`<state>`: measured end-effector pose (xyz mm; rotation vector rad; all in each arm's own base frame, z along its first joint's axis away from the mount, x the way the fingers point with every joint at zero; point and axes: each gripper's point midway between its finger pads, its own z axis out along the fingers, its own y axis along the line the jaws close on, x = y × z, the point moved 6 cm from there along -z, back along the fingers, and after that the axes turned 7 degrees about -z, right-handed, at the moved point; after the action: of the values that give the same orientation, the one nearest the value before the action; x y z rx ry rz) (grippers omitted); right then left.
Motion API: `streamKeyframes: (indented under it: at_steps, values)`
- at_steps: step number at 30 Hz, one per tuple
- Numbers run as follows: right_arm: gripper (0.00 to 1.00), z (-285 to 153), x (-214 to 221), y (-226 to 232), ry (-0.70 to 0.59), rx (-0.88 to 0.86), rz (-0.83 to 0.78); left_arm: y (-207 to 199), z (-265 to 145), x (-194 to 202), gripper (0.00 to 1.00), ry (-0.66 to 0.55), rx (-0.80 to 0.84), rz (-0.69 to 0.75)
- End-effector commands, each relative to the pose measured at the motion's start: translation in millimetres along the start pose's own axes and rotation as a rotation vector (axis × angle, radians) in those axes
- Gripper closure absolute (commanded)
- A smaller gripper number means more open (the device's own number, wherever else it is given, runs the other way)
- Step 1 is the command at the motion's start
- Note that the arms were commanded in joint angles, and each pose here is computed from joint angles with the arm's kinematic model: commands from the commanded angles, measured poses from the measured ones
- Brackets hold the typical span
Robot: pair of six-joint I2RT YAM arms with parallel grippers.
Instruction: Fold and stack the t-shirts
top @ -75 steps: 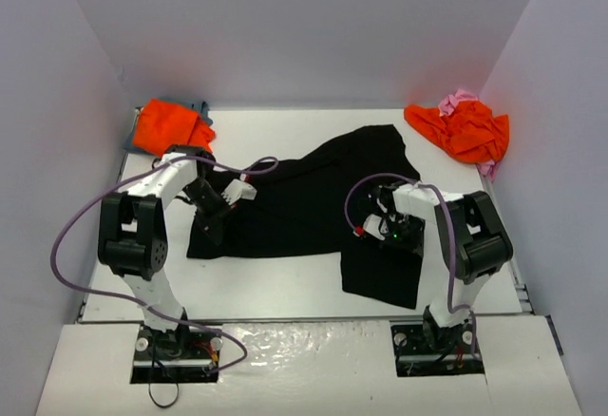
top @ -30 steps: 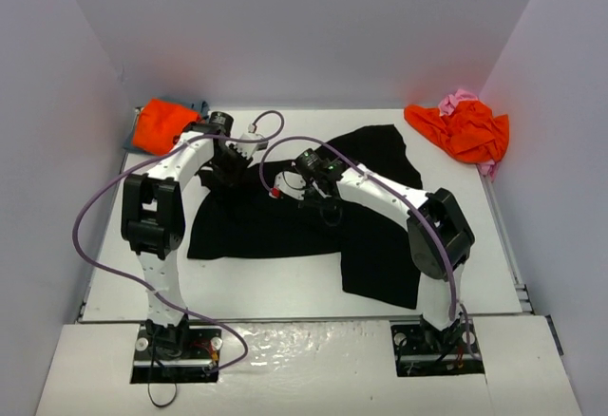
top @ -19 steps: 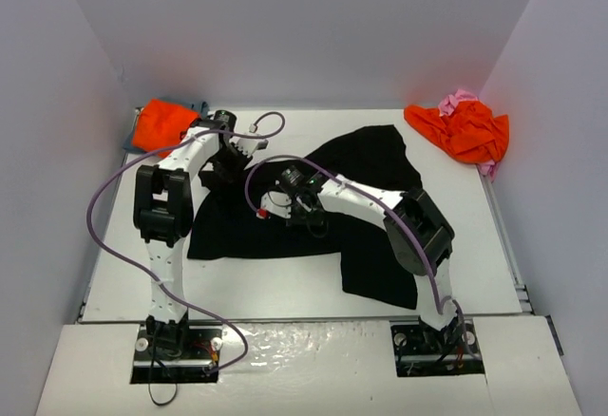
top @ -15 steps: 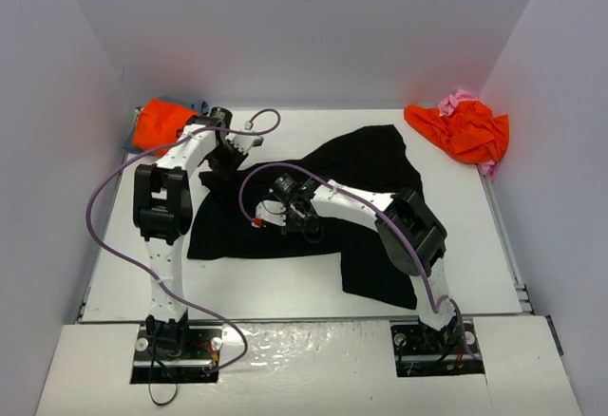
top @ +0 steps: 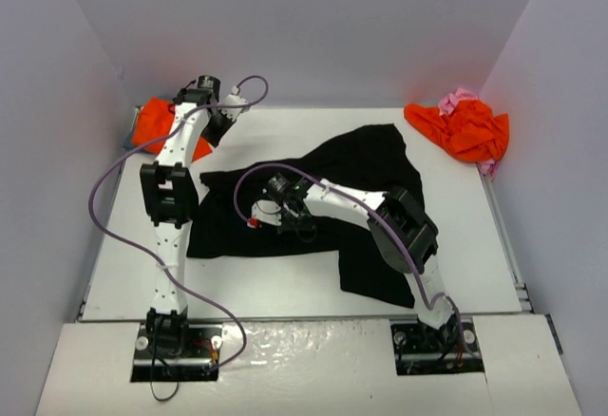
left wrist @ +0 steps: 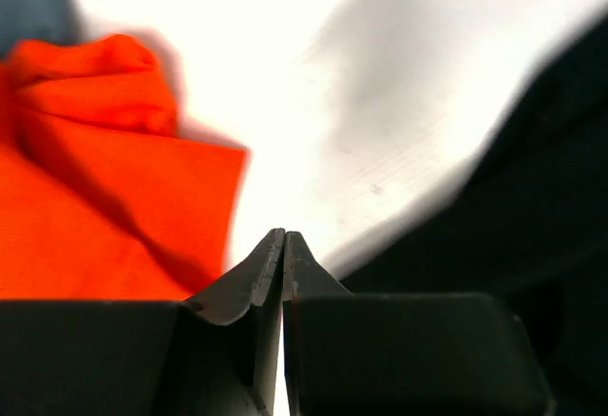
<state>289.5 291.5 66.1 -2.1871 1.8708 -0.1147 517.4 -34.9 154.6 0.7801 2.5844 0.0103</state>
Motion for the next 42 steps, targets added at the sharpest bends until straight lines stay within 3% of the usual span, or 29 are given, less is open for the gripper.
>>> streamKeyframes:
  at_steps: [1, 2, 3, 5, 8, 9, 11, 14, 15, 16, 17, 18, 20, 21, 23, 24, 28, 30, 31, 32, 34, 35, 38, 39, 40, 41, 42]
  values:
    - [1.00, 21.8, 1.5, 20.0, 0.016, -0.094, 0.008, 16.1, -39.2, 5.8, 1.00, 0.005, 0.003, -0.020]
    - [1.00, 19.7, 0.6, 15.0, 0.017, -0.059, 0.017, 12.2, -42.3, 5.2, 1.00, -0.020, 0.040, -0.011]
    - [1.00, 17.0, 2.0, 13.3, 0.027, -0.042, 0.023, 9.2, -44.9, 6.1, 0.92, -0.030, 0.056, -0.007]
    - [1.00, 0.3, 7.3, -6.6, 0.069, 0.124, 0.043, -4.9, -54.6, 19.0, 0.32, -0.033, 0.104, -0.002]
    - [0.99, -35.6, 13.3, -46.6, 0.073, 0.393, 0.108, -10.8, -68.5, 20.6, 0.15, -0.112, 0.102, 0.010]
    - [0.85, -50.7, 18.0, -59.4, 0.088, 0.478, 0.141, -11.6, -79.5, 19.8, 0.08, -0.149, 0.104, -0.002]
    - [0.42, -87.1, 35.0, -86.6, 0.091, 0.602, 0.241, -17.2, -92.6, 21.2, 0.03, -0.195, 0.129, -0.056]
    - [0.41, -114.0, 54.4, -101.7, 0.070, 0.650, 0.326, -34.2, -115.2, 18.2, 0.03, -0.270, 0.215, -0.112]
    - [0.30, -119.7, 62.3, -105.1, 0.070, 0.664, 0.361, -41.0, -119.5, 18.2, 0.03, -0.288, 0.252, -0.130]
    - [0.06, -122.1, 71.4, -107.7, 0.071, 0.669, 0.400, -48.5, -122.3, 18.5, 0.03, -0.304, 0.295, -0.143]
    - [0.00, -121.6, 79.4, -107.9, 0.073, 0.652, 0.419, -52.2, -122.5, 20.7, 0.03, -0.302, 0.311, -0.164]
    - [0.00, -117.3, 90.9, -104.7, 0.068, 0.598, 0.432, -63.4, -124.0, 22.1, 0.03, -0.309, 0.392, -0.185]
    - [0.01, -112.5, 104.2, -101.2, 0.063, 0.565, 0.472, -89.6, -128.6, 22.5, 0.14, -0.318, 0.622, -0.225]
    - [0.20, -112.2, 110.3, -97.6, 0.076, 0.553, 0.469, -96.4, -130.6, 22.4, 0.38, -0.324, 0.696, -0.234]
    - [0.95, -118.0, 117.2, -98.2, 0.102, 0.591, 0.487, -105.8, -127.8, 20.1, 0.96, -0.316, 0.791, -0.281]
    - [1.00, -123.2, 122.0, -99.2, 0.100, 0.607, 0.505, -108.7, -126.0, 20.9, 1.00, -0.317, 0.820, -0.289]
    - [1.00, -135.4, 148.5, -96.4, 0.157, 0.654, 0.561, -114.8, -117.3, 29.7, 1.00, -0.300, 0.791, -0.298]
    - [1.00, -134.4, 160.5, -90.7, 0.190, 0.655, 0.569, -120.0, -115.6, 34.2, 0.76, -0.297, 0.817, -0.299]
    - [1.00, -136.1, 165.2, -89.6, 0.196, 0.672, 0.583, -122.9, -114.8, 37.4, 0.49, -0.285, 0.836, -0.310]
    - [1.00, -136.2, 169.2, -88.4, 0.199, 0.677, 0.594, -127.6, -116.0, 39.3, 0.45, -0.286, 0.877, -0.305]
    - [1.00, -138.5, 176.4, -89.0, 0.198, 0.683, 0.615, -133.5, -118.1, 40.1, 0.91, -0.294, 0.922, -0.291]
    - [1.00, -141.4, 178.1, -91.1, 0.184, 0.694, 0.635, -134.8, -121.2, 39.1, 1.00, -0.289, 0.926, -0.322]
    - [0.96, -150.3, 183.0, -95.1, 0.130, 0.695, 0.681, -136.5, -128.3, 35.3, 1.00, -0.326, 0.939, -0.309]
    - [0.85, -152.6, 186.5, -95.8, 0.118, 0.700, 0.701, -136.3, -129.6, 33.5, 1.00, -0.338, 0.942, -0.307]
    - [0.82, -152.9, 186.6, -96.3, 0.115, 0.702, 0.703, -136.7, -129.8, 33.0, 1.00, -0.340, 0.950, -0.310]
    - [0.78, -152.5, 190.8, -96.6, 0.099, 0.695, 0.719, -139.2, -130.2, 32.9, 0.58, -0.338, 0.979, -0.316]
    - [0.75, -152.2, 193.8, -96.6, 0.093, 0.692, 0.725, -141.5, -130.1, 33.1, 0.35, -0.332, 1.003, -0.323]
